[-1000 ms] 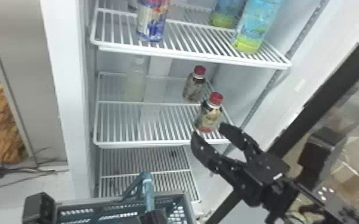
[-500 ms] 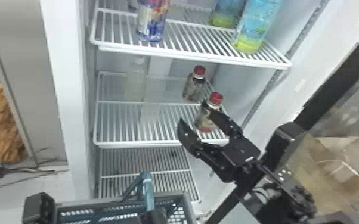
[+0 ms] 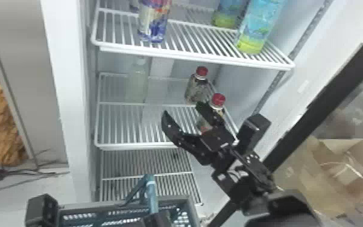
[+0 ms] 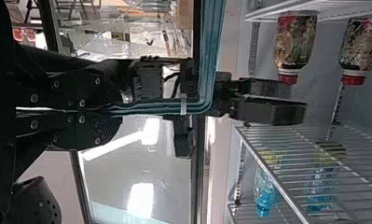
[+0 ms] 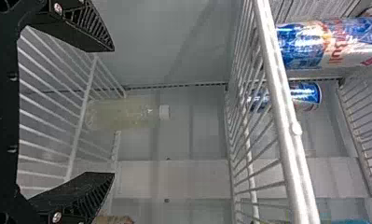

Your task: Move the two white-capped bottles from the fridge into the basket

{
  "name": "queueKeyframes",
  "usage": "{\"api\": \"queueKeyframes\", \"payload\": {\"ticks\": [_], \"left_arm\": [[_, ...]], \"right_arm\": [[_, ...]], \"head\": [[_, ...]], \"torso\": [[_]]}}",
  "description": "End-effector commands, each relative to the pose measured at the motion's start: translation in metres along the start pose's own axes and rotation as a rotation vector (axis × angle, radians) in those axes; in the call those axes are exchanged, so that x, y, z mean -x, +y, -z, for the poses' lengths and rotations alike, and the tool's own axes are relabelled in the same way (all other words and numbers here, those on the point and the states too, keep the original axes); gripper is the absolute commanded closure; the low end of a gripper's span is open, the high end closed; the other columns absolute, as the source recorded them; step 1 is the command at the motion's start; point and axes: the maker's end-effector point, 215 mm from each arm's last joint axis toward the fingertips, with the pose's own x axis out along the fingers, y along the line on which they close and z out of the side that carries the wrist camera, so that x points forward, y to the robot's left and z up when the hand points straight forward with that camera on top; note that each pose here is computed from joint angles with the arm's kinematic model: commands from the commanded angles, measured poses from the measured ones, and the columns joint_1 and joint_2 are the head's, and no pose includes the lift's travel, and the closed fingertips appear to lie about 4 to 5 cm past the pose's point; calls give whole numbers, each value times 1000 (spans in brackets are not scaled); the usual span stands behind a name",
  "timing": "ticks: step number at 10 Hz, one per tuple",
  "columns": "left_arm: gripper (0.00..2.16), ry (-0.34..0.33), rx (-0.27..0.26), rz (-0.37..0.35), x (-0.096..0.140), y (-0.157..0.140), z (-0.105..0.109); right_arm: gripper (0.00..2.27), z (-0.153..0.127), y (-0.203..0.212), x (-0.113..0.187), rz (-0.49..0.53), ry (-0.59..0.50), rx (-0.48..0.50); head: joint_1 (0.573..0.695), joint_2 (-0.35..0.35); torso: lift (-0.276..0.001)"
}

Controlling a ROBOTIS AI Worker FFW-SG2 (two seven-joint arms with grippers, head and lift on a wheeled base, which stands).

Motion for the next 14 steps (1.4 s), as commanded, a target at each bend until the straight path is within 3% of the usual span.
{"api": "queueKeyframes", "payload": {"ticks": [1, 5, 14], "left_arm": [[1118, 4, 1, 2, -1, 0, 1], [1118, 9, -1, 3, -2, -1, 1], [1118, 27, 0, 1, -5, -1, 4]], "right_arm": [[93, 6, -5, -20, -6, -26, -5], [91, 18, -8, -64, -39, -60, -30], [79, 35, -12, -148, -83, 9, -3]], "head": [[695, -332], [695, -304], [695, -230]], "torso": [[-260], [-260], [-260]]}}
